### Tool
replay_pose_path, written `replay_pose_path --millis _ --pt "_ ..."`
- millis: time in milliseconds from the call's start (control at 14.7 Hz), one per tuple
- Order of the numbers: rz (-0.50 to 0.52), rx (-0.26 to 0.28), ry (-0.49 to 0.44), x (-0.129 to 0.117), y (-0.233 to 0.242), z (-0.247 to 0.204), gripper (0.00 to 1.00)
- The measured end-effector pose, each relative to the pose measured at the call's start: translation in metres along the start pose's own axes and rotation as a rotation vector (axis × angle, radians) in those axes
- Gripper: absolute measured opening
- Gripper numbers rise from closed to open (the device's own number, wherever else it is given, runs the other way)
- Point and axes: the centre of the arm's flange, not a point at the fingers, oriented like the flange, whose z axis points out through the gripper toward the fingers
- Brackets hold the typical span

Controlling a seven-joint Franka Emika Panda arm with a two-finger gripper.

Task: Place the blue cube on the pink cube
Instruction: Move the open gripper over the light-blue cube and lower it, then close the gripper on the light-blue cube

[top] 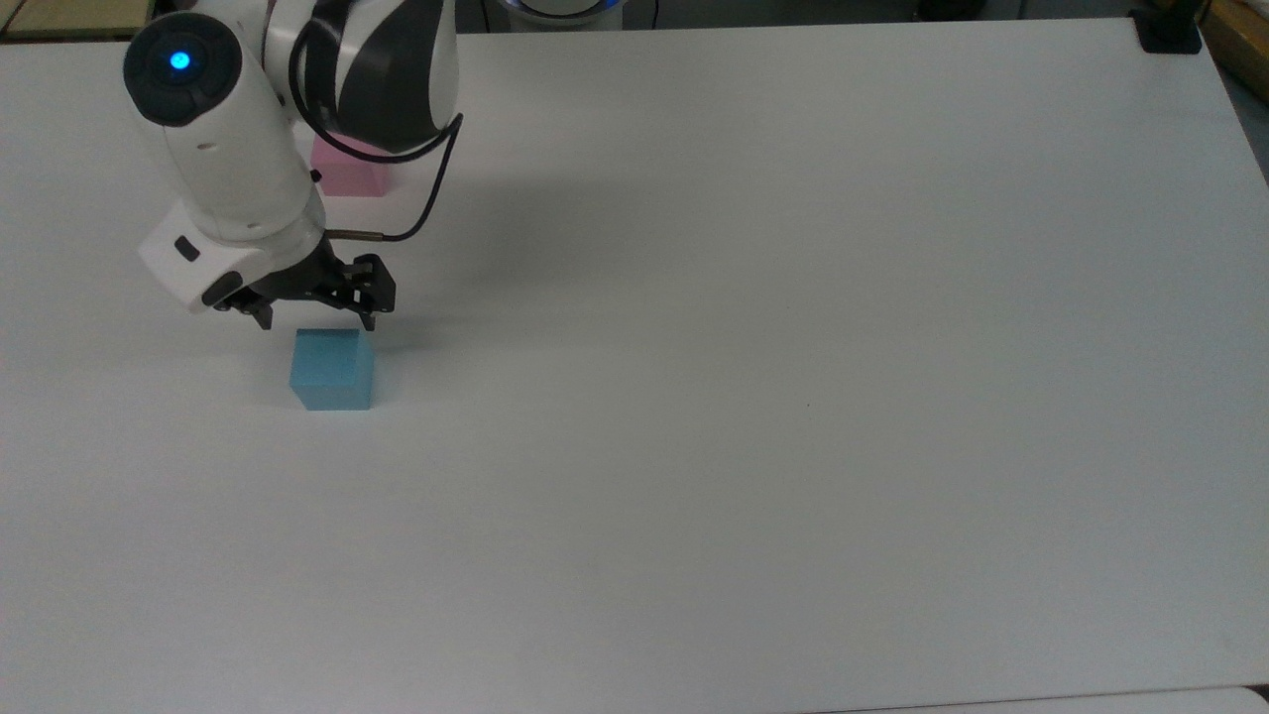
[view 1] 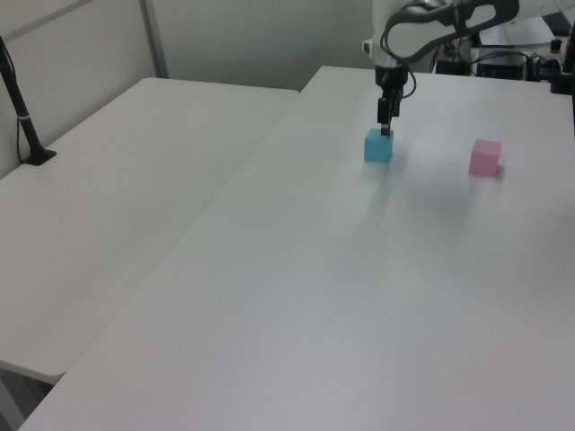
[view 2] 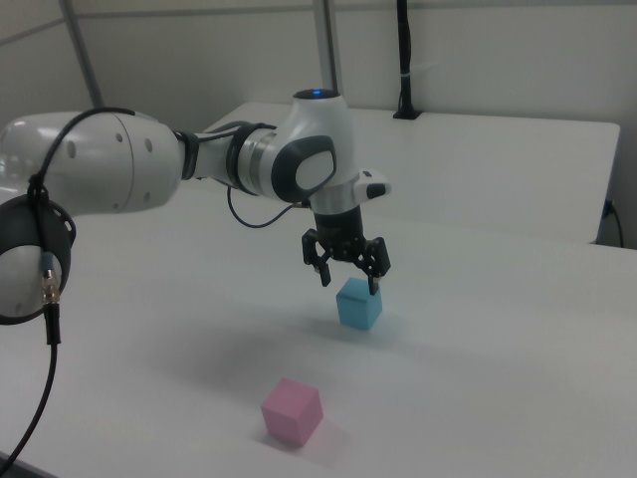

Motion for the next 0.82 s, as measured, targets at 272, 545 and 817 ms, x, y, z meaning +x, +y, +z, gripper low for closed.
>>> replay_pose_path --millis 272,545,817 --pt "0.031 -0.007 0.03 0.011 -0.012 0.02 1.0" --pt "0.031 -0.009 0.013 0.012 -0.012 0.036 1.0" --pt "0.031 -0.015 0.025 0.016 -0.012 0.05 0.94"
